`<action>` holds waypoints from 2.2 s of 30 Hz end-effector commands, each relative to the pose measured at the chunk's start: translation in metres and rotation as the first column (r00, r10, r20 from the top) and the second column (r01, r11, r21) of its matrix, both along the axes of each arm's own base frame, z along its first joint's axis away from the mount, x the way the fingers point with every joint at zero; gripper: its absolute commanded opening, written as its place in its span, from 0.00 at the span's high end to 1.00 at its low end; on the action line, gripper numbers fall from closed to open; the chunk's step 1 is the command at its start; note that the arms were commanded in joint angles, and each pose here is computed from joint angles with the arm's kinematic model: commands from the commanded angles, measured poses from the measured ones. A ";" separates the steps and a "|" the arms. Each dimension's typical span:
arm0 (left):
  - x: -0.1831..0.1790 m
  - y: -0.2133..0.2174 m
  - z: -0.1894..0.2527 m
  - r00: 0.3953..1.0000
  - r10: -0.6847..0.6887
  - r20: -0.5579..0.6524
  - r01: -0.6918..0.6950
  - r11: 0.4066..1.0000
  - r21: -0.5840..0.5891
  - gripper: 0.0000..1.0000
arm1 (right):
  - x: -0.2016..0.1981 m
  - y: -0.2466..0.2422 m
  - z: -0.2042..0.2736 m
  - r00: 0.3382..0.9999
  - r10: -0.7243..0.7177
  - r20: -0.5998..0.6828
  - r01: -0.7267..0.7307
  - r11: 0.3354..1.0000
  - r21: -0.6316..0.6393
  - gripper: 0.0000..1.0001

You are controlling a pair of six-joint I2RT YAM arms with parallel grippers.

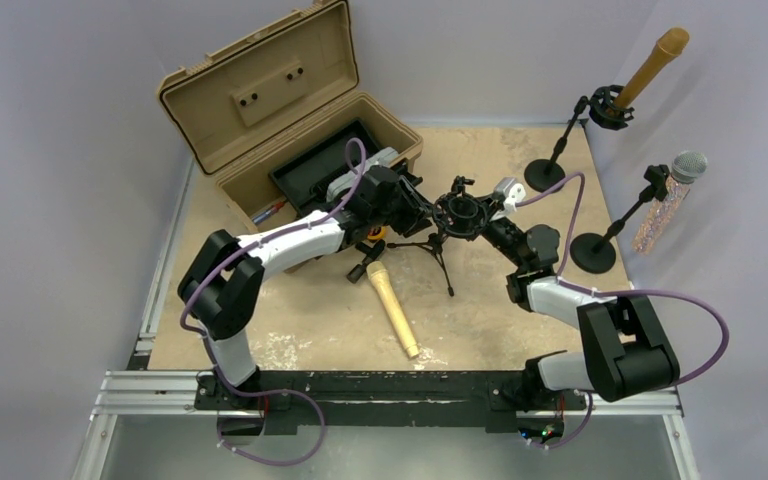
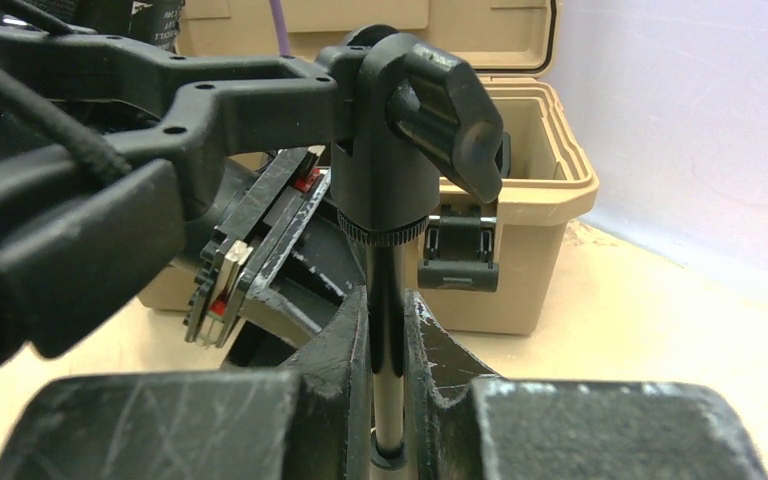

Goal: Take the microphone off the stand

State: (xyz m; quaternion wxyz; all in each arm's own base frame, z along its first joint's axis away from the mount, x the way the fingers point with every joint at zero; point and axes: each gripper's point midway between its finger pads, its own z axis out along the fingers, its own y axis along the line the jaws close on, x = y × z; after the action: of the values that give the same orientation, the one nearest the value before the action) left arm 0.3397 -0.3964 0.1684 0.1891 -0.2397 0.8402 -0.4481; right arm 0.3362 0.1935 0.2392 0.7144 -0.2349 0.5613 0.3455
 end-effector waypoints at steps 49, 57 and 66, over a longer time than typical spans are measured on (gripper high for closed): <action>-0.041 0.007 -0.030 0.933 -0.002 -0.361 0.183 0.864 0.469 0.98 | -0.024 0.022 0.056 0.977 -0.106 0.185 0.095 0.993 0.067 1.00; -0.027 0.014 0.003 0.987 -0.122 -0.107 0.154 0.916 0.371 0.30 | -0.033 0.018 0.064 0.972 -0.104 0.210 0.086 0.992 0.096 1.00; -0.024 -0.001 0.054 0.967 -0.121 0.226 0.123 0.992 0.004 0.14 | -0.030 0.023 0.060 0.976 -0.087 0.200 0.071 0.994 0.082 1.00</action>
State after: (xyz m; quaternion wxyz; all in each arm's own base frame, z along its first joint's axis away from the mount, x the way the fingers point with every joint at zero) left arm 0.3163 -0.3576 0.1534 0.2059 -0.2034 0.8992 -0.3282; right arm 0.2950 0.2325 0.2552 0.7316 -0.2458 0.5333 0.3463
